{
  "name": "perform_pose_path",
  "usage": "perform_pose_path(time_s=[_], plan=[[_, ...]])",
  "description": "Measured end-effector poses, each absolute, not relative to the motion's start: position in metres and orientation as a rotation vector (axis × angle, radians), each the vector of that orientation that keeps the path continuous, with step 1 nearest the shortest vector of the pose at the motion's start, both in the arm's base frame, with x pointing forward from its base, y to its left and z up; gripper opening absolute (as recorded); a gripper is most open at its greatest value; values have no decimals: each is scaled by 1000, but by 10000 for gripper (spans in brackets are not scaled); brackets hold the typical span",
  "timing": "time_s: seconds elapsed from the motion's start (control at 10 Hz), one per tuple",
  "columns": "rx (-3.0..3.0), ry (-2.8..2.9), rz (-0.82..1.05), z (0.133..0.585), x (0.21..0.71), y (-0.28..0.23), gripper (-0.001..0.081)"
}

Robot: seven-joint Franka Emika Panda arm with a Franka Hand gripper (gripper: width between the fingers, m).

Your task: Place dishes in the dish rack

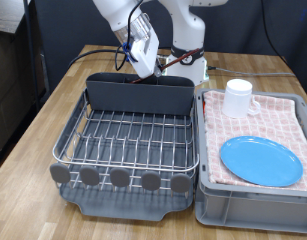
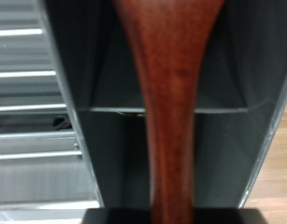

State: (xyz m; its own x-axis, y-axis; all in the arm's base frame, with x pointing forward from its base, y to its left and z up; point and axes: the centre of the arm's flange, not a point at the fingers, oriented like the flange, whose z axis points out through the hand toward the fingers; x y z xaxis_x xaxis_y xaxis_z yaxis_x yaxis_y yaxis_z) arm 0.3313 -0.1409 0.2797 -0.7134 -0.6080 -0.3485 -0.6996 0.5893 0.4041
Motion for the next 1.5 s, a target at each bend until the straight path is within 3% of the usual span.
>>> perform_pose_path(time_s=[0.8,0.9,1.0,1.1,1.2,1.4,1.5], plan=[[-1063,2678,760,279,335,-147,75],[-1063,2676,743,279,336,-148,205],[-1064,2675,739,280,336,-149,205],[-1065,2675,737,280,336,-149,369],[-1074,2678,724,280,337,-149,369],[-1149,2802,557,285,345,-145,700],[-1182,2859,456,290,353,-134,700]])
